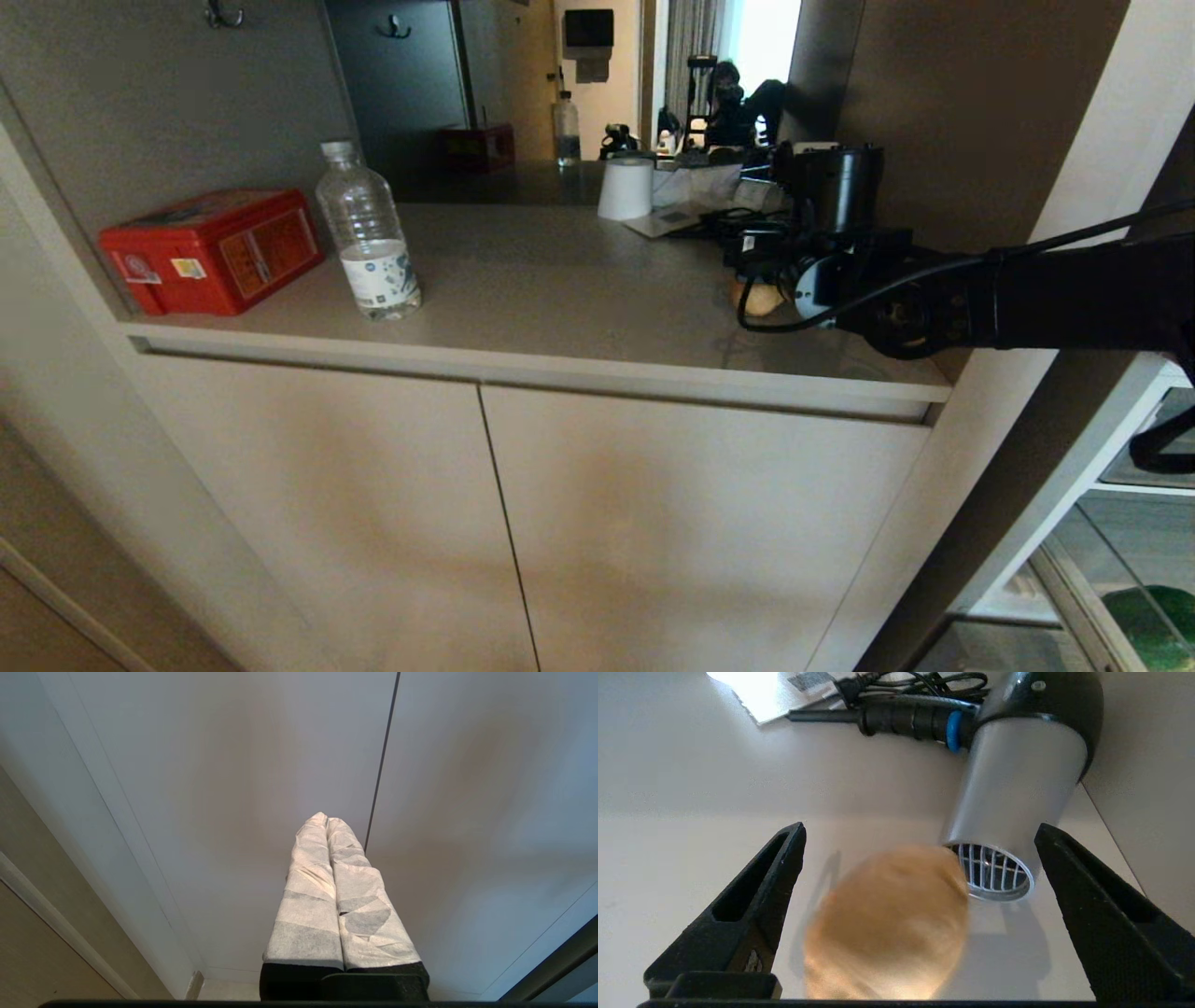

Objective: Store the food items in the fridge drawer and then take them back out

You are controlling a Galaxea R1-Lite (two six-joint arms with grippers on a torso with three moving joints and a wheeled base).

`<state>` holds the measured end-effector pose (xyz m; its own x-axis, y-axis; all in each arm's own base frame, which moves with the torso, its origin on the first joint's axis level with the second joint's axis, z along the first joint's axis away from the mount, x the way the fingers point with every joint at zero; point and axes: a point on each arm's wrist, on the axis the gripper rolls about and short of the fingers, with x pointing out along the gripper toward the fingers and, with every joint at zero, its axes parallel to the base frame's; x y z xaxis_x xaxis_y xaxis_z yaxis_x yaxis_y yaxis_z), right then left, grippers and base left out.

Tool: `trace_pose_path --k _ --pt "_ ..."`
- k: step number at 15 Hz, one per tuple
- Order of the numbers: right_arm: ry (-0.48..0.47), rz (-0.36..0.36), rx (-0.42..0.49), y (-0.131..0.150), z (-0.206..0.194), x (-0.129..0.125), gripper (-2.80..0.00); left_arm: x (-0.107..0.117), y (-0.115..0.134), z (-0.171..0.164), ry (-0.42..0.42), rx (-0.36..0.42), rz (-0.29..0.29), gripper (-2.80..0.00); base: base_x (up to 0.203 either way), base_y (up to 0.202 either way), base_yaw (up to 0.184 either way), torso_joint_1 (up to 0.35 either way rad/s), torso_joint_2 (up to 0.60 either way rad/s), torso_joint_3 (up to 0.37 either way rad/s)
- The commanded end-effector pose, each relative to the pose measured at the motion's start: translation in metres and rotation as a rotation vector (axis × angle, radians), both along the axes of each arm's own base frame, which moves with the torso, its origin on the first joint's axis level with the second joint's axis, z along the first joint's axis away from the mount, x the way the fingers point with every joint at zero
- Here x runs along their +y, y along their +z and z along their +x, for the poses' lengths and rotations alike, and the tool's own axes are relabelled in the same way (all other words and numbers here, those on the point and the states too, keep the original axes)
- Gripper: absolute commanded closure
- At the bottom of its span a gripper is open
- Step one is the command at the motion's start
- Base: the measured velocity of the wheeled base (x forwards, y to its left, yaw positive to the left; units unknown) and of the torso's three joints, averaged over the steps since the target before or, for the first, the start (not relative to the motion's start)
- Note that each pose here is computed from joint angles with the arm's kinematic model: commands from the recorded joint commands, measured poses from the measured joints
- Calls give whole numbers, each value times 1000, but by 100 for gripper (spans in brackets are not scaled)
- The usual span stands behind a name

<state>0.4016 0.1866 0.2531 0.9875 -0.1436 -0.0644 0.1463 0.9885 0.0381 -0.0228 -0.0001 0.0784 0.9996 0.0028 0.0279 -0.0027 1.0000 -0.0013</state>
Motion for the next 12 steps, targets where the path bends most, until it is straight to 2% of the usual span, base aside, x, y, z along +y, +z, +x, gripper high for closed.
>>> trace_pose_path --k 1,5,9,10,11,12 --pt "-3 1 -8 2 0 0 -280 0 -3 1 0 11 0 0 0 0 0 0 0 0" --pt "-1 12 -50 25 -14 -5 -280 0 -3 1 0 11 0 0 0 0 0 0 0 0" --pt "72 12 -44 48 -79 -16 -280 0 -3 1 0 10 0 0 0 0 0 0 0 0" --pt "106 12 -41 51 -101 -19 -49 0 -3 1 0 11 0 0 0 0 0 0 0 0" --pt "145 12 -37 54 -126 -25 0 0 -3 1 0 11 0 0 0 0 0 0 0 0" --pt "188 10 -29 53 -150 -31 0 0 -3 1 0 11 0 0 0 0 0 0 0 0"
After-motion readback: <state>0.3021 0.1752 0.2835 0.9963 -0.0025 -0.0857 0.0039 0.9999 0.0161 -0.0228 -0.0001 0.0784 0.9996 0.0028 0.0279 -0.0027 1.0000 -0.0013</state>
